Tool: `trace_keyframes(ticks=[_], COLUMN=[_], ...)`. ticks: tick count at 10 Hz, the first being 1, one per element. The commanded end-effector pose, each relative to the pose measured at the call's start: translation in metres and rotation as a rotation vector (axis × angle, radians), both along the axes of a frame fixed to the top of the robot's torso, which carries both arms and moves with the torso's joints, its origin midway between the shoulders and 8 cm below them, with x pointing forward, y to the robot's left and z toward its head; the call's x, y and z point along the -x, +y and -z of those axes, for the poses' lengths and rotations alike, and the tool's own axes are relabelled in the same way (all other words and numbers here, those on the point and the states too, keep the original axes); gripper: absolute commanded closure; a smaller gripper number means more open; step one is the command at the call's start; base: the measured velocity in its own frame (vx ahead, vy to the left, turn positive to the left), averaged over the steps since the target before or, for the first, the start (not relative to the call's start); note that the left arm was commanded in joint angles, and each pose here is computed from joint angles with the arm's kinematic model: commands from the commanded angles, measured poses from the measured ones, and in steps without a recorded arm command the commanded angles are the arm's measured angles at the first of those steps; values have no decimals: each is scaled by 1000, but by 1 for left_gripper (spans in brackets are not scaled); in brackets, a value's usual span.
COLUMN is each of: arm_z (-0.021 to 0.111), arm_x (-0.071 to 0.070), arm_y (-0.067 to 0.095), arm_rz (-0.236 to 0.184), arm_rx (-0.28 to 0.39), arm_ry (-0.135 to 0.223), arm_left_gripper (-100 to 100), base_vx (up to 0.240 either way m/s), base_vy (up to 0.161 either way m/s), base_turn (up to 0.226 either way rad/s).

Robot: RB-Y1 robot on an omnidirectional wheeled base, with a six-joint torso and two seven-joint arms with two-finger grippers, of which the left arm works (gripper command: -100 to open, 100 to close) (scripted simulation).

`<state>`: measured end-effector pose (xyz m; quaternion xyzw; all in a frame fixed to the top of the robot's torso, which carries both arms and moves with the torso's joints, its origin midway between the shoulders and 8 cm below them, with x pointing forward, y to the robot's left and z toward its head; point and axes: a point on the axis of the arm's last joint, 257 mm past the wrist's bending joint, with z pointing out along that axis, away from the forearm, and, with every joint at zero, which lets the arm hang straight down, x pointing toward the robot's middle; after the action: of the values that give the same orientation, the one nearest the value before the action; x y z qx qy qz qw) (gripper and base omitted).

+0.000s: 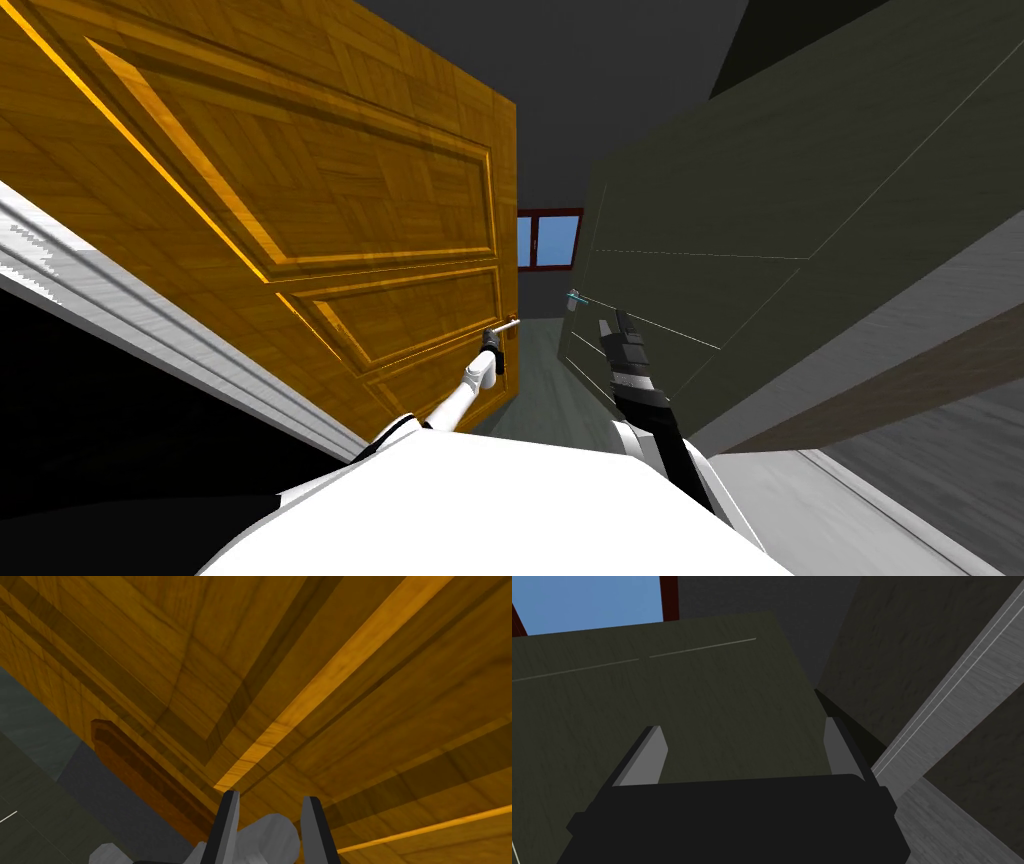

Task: Push the door open

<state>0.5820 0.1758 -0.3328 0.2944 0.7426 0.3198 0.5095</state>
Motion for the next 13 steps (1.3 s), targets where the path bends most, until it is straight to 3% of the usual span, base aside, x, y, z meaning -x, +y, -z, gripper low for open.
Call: trace_keyframes(ticks=[1, 5, 6, 10, 11, 13], arm_z=[24, 24, 6, 12, 11, 13], arm_x=[16, 16, 2, -3, 4, 13], arm_y=[11, 11, 7, 26, 18, 15], arm_rz=[-22, -22, -18, -61, -38, -22], arm_rx=[-11, -11, 47, 184, 109, 36], arm_ry=[42, 42, 8, 13, 12, 11], arm_left_gripper=[100, 100, 100, 100, -100, -100], base_vx=[-6, -2, 70, 127, 134, 126], base_vy=[2, -1, -13, -13, -14, -24], base_turn=[16, -1, 86, 121, 203, 151])
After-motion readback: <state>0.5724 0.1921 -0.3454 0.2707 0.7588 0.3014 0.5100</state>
